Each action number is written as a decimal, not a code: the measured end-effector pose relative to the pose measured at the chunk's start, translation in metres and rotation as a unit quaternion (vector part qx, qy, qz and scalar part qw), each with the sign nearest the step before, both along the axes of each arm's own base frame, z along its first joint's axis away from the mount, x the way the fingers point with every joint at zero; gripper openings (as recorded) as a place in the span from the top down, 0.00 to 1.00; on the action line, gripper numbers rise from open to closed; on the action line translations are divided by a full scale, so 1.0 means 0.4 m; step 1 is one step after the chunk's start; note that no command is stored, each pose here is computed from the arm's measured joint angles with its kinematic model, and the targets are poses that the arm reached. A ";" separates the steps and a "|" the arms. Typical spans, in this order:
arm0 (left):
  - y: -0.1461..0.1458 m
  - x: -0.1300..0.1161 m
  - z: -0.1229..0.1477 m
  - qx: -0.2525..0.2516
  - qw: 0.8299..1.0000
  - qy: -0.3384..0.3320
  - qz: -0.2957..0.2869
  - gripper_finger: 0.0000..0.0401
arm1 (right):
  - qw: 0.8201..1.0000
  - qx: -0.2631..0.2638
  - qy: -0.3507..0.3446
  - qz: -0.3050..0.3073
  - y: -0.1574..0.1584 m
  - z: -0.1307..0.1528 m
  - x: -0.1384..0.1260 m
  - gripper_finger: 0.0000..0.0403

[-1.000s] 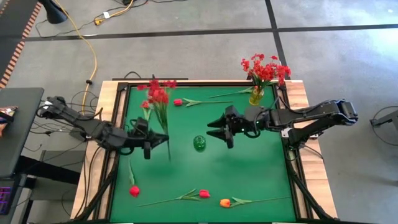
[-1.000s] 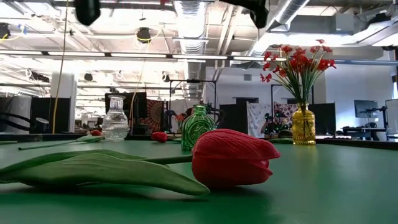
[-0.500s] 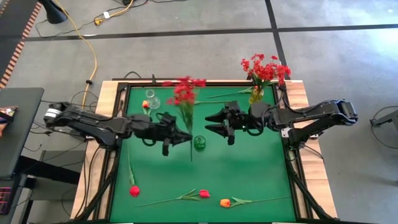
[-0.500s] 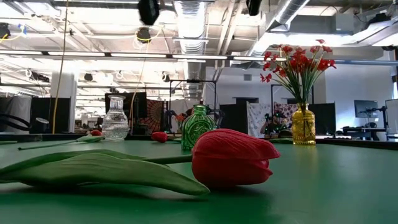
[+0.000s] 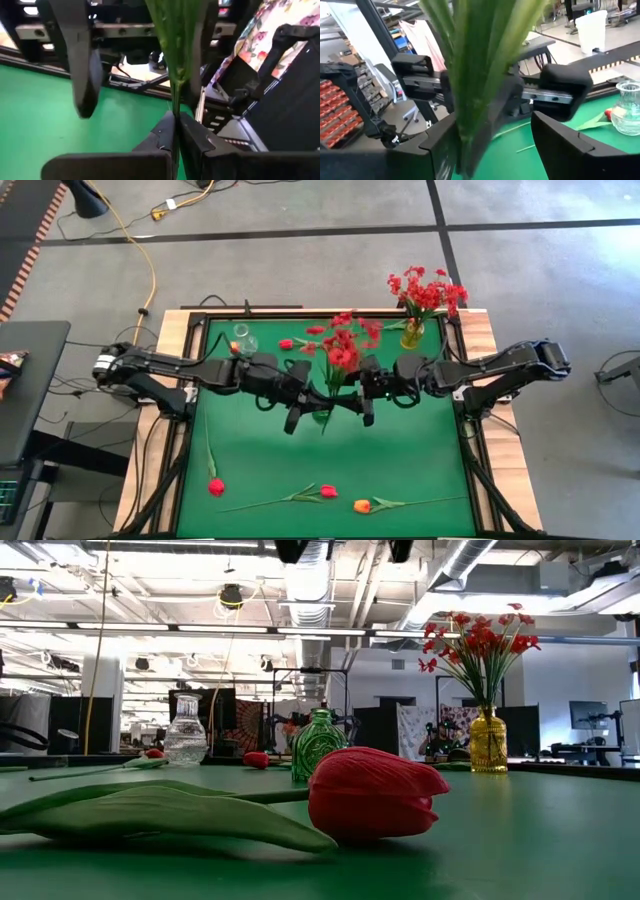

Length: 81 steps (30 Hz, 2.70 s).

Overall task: Sort flowers into vase by color
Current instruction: Put the red flowers into the yellow vase

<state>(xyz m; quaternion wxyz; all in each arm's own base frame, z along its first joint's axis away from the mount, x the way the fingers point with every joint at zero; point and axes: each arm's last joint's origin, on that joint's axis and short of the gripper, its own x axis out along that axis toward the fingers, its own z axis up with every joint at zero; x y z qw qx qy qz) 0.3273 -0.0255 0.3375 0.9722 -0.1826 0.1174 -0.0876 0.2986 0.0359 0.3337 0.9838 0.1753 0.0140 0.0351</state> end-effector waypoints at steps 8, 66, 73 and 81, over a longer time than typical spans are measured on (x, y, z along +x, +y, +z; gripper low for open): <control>0.024 0.002 -0.001 -0.006 1.000 0.004 0.016 1.00 | 1.000 -0.008 0.001 -0.002 -0.002 -0.002 0.001 0.35; 0.067 -0.083 0.015 0.040 0.985 0.088 0.144 0.57 | 0.801 -0.123 0.191 -0.554 -0.193 -0.041 -0.389 0.94; 0.068 -0.083 0.015 0.030 0.984 0.089 0.149 0.57 | 0.786 -0.149 0.178 -0.573 -0.223 -0.063 -0.380 0.94; 0.068 -0.085 0.009 0.027 0.983 0.101 0.150 0.57 | 0.764 -0.147 0.192 -0.598 -0.272 -0.087 -0.389 0.94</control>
